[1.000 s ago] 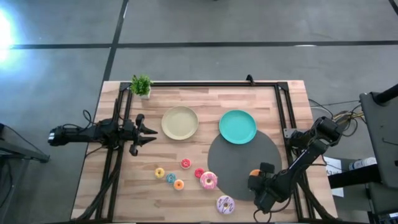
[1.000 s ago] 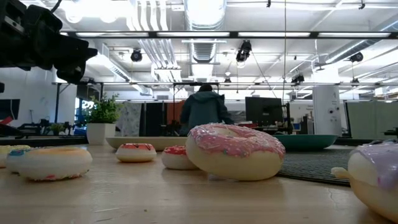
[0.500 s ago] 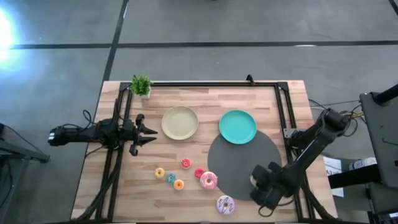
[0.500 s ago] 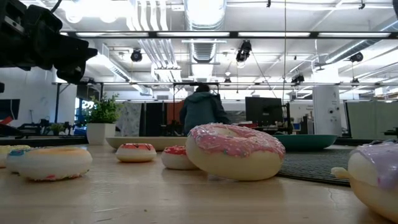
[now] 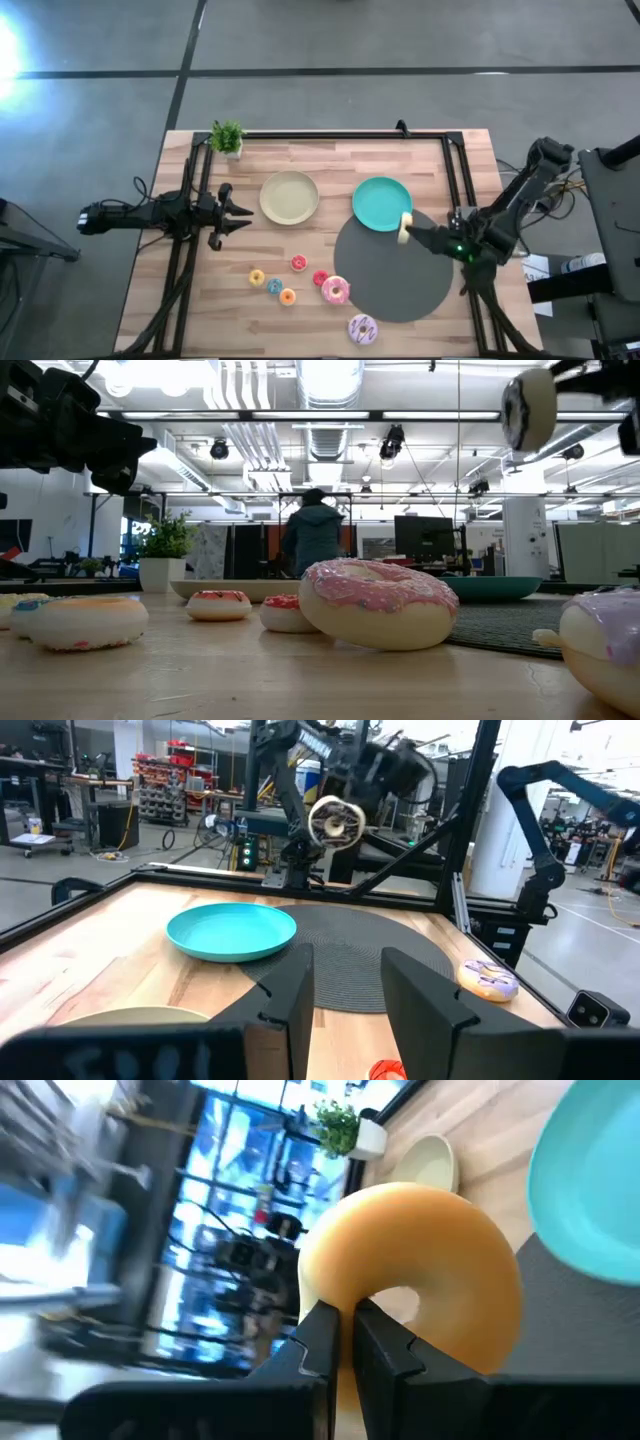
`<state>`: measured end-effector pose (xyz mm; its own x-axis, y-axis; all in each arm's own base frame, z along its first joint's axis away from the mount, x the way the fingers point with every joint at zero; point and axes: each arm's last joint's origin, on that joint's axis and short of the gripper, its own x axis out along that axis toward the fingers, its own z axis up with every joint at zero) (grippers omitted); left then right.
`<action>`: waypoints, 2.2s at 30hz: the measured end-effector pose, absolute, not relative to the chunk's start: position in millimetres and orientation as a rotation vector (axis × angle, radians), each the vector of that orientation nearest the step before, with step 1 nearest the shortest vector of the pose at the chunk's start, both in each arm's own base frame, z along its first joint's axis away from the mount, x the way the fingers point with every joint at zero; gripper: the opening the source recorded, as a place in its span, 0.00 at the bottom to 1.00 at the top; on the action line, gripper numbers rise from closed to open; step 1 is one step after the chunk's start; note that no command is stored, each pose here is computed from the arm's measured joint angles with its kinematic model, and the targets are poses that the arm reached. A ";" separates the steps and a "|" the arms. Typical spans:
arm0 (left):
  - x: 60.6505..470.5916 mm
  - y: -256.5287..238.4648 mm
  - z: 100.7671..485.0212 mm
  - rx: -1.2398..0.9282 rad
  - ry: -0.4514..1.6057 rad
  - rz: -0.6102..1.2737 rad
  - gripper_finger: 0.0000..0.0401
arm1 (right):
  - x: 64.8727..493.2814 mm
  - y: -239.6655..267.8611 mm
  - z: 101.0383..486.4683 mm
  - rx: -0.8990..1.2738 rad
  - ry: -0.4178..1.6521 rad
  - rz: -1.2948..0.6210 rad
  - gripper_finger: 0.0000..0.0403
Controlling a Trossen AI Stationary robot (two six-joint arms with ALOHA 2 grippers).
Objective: Pick & Place donuts
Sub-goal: Put the large black donut on the blue plate
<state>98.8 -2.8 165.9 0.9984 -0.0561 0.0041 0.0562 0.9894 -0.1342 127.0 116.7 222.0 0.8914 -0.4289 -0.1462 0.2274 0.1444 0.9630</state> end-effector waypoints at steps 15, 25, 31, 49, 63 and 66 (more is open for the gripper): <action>96.7 -2.6 186.0 -0.277 -0.206 -0.083 0.24 | 163.5 69.8 225.0 1.405 -0.466 -0.188 0.03; 58.4 2.0 244.1 -0.544 -0.952 -0.178 0.24 | 204.9 48.4 227.8 1.380 -0.399 -0.150 0.03; 95.0 7.6 214.6 -0.797 -0.525 0.121 0.24 | 225.7 39.0 237.0 1.362 -0.385 -0.104 0.03; 211.8 18.9 263.8 -0.962 -0.175 -0.223 0.24 | 271.0 7.2 267.2 1.231 -0.387 0.009 0.03; 261.0 82.7 272.6 -1.149 -0.374 -0.400 0.24 | 272.7 8.3 299.5 1.078 -0.466 0.092 0.03; 265.0 84.4 278.4 -1.217 -0.387 -0.423 0.24 | 272.5 7.9 297.8 1.079 -0.464 0.079 0.03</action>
<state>265.0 84.4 278.4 0.8591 -0.1046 0.5011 0.5085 0.2874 -0.8117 272.5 7.9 297.8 0.9014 -0.1610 0.4018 -0.2846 0.4790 0.8304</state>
